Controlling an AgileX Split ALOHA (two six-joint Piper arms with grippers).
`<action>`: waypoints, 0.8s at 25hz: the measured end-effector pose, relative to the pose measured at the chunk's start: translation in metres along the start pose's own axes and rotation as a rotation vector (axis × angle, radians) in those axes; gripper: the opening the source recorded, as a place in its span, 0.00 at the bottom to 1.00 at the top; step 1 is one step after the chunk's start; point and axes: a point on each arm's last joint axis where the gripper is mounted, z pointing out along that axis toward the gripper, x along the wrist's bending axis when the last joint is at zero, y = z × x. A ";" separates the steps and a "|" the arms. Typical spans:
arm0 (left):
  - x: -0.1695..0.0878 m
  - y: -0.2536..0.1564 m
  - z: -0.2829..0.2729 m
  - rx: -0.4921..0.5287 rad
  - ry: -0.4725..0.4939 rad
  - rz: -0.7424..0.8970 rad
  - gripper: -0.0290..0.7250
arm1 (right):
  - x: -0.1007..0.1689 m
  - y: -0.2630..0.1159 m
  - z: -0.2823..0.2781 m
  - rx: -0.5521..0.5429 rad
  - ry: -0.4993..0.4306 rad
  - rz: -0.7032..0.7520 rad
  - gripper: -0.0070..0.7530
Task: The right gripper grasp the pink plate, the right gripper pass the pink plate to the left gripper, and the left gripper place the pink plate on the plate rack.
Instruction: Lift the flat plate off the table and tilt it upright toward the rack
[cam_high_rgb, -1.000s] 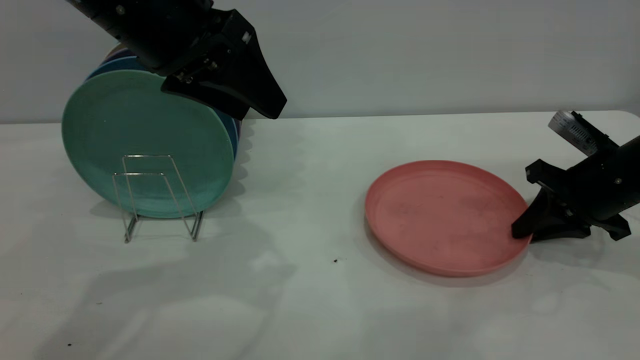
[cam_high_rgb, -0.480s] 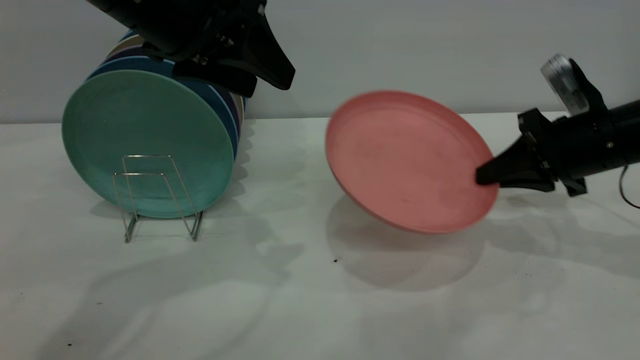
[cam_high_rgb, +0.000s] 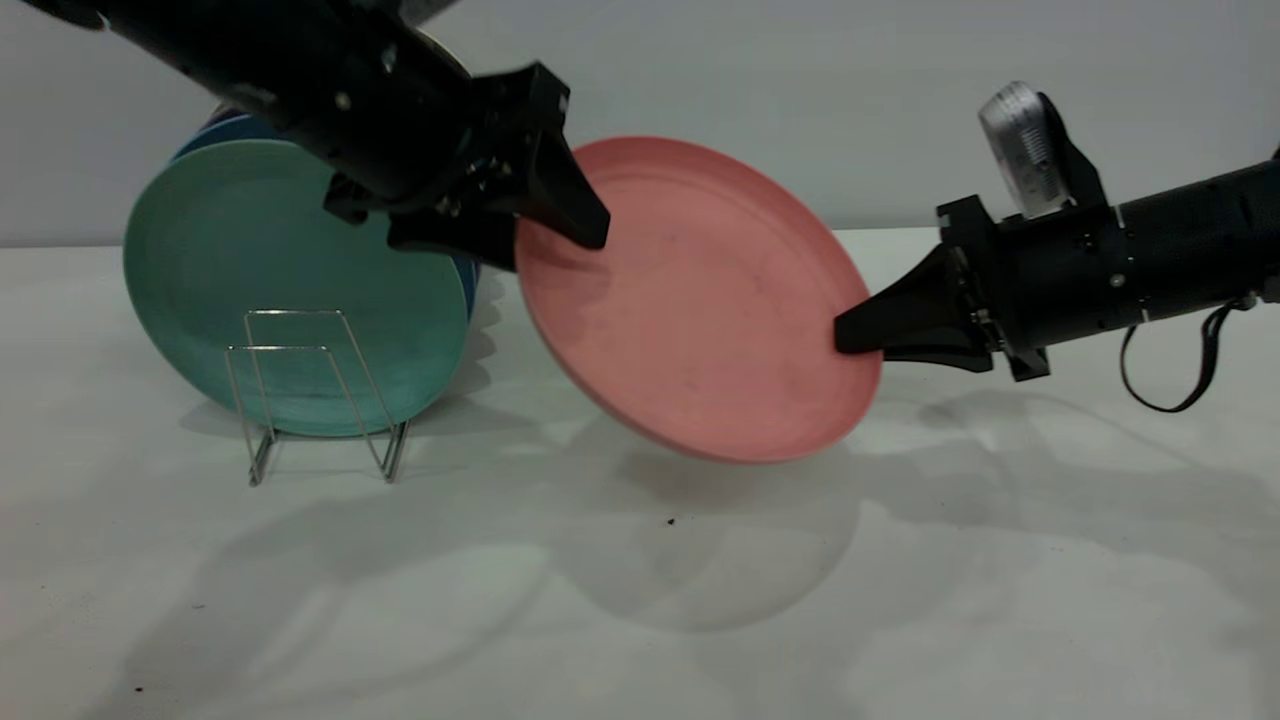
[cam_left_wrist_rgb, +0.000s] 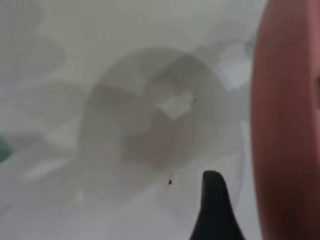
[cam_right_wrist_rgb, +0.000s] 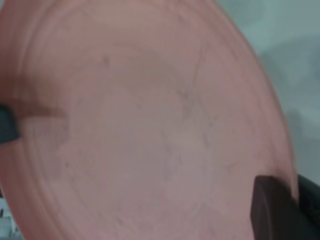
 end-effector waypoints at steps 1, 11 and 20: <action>0.001 -0.001 0.001 0.003 0.000 -0.005 0.71 | 0.001 -0.001 0.002 0.005 0.002 -0.007 0.03; 0.002 0.001 0.003 -0.023 0.005 -0.034 0.16 | 0.006 -0.003 0.006 0.020 0.019 -0.024 0.06; -0.005 0.006 -0.005 -0.045 -0.023 0.086 0.16 | 0.058 0.032 -0.029 -0.066 0.025 -0.161 0.58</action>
